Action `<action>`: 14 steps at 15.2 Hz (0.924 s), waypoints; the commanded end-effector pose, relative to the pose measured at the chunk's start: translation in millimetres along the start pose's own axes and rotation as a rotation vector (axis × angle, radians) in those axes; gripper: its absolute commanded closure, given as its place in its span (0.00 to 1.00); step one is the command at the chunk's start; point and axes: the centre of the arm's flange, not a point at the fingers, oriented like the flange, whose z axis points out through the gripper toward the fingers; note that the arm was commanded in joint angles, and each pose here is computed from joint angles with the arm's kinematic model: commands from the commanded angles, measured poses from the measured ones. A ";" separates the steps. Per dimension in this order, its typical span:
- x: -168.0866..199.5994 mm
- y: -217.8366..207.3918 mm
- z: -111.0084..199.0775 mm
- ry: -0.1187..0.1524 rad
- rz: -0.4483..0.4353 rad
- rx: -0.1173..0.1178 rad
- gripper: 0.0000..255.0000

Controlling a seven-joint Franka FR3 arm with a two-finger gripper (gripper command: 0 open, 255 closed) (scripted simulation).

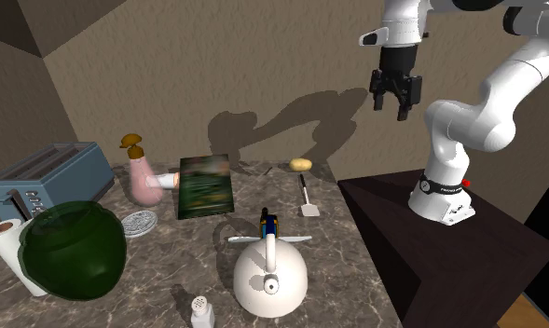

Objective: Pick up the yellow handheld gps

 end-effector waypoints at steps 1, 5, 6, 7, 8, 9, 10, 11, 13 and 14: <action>0.0 0.0 0.0 0.000 0.000 0.000 0.00; 47.3 29.4 18.1 -0.050 -0.161 0.002 0.00; 59.7 35.6 23.1 -0.062 -0.202 0.002 0.00; 72.3 41.2 28.1 -0.074 -0.242 0.003 0.00; 85.0 46.3 33.4 -0.087 -0.282 0.003 0.00; 97.8 50.9 38.8 -0.099 -0.323 0.003 0.00; 110.8 55.0 44.3 -0.111 -0.363 0.004 0.00; 123.8 58.5 50.0 -0.124 -0.404 0.004 0.00; 150.0 64.0 62.0 -0.149 -0.484 0.005 0.00; 163.2 66.0 68.2 -0.161 -0.525 0.006 0.00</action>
